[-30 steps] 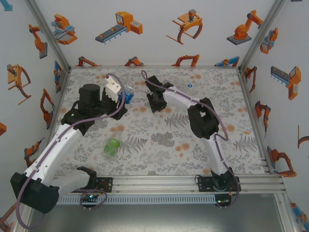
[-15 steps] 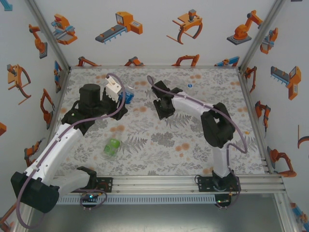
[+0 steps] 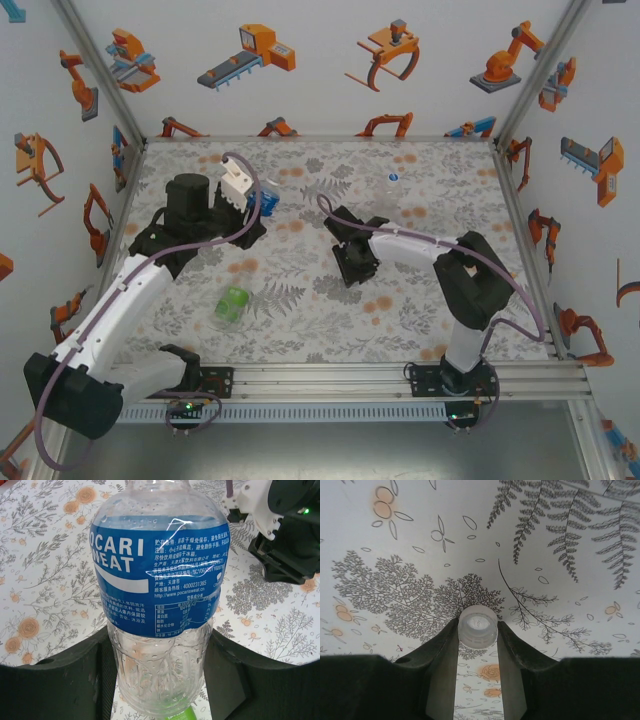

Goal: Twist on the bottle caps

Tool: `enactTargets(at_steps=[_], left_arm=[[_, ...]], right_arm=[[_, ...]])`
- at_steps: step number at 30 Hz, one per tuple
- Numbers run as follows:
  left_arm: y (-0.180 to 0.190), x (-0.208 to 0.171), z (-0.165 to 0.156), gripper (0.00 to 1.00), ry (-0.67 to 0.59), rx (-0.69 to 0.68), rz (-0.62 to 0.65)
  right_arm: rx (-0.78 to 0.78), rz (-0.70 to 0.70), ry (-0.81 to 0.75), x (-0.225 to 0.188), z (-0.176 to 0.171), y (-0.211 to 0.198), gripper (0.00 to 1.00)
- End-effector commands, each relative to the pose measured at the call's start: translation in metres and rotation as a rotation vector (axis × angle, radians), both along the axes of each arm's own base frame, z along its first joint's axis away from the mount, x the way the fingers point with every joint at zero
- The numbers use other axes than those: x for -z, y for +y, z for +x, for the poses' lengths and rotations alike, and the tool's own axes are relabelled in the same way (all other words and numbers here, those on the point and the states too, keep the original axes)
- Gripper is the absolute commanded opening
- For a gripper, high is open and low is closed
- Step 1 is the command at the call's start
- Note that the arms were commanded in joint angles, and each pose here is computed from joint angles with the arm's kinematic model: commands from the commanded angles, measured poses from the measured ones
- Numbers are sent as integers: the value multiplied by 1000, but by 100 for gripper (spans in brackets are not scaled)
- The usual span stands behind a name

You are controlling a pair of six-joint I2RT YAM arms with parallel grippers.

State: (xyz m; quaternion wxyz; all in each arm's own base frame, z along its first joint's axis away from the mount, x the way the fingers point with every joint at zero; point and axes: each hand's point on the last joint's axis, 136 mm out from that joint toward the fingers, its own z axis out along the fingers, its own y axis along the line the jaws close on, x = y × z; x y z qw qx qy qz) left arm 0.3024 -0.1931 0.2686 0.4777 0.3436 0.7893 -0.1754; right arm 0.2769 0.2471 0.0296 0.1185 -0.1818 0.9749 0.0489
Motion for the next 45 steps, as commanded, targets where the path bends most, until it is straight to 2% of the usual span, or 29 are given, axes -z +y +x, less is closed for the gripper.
enactTargets(at_steps=[1,10,24,45], left_arm=[[-5,-1,1,0,-15,29,-8],[-4,1,1,0,-14,27,-5],[-6,1,1,0,-9,34,-8],[-7,1,1,0,-5,37,-12]], right_arm=[[57,32,-46,-1,9,5,26],[72,25,-77,-17,13,2,39],[70,62,-81,-37,8,11,41],[62,4,-31,-1,3,6,40]])
